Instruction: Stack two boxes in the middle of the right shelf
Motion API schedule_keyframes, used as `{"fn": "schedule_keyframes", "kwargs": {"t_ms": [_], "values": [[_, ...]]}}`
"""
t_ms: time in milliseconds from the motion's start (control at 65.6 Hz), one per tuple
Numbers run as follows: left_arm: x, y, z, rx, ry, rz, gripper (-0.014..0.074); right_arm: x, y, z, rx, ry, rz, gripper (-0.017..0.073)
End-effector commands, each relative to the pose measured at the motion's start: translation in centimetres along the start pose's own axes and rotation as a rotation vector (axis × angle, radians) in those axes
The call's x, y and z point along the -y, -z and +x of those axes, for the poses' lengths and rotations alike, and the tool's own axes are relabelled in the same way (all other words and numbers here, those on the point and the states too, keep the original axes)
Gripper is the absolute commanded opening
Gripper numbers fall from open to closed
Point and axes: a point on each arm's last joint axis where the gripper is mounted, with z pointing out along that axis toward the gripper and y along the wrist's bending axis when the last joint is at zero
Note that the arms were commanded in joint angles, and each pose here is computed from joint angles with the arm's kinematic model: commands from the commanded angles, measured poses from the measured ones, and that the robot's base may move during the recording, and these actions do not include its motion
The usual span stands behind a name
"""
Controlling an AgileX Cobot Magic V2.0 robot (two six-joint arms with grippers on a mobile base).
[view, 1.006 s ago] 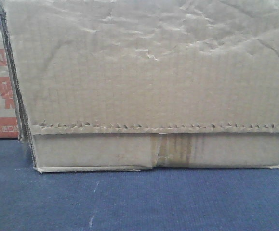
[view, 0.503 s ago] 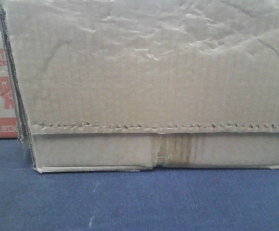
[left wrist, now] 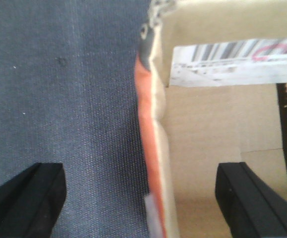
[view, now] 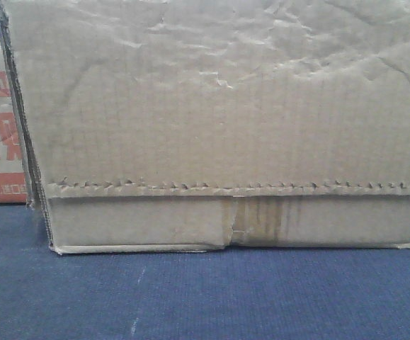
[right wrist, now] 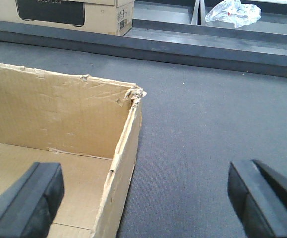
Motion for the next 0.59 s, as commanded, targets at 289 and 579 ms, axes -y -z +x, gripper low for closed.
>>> {"fn": "schedule_keyframes", "kwargs": {"t_ms": [289, 579], "values": [[0.0, 0.6, -0.2, 0.019, -0.005, -0.003, -0.0060, 0.0, 0.1, -0.3, 0.015, 0.017, 0.003, 0.0570], [0.2, 5.4, -0.9, 0.106, -0.002, -0.034, -0.0111, 0.0, 0.1, -0.3, 0.009, 0.017, 0.002, 0.0570]]}}
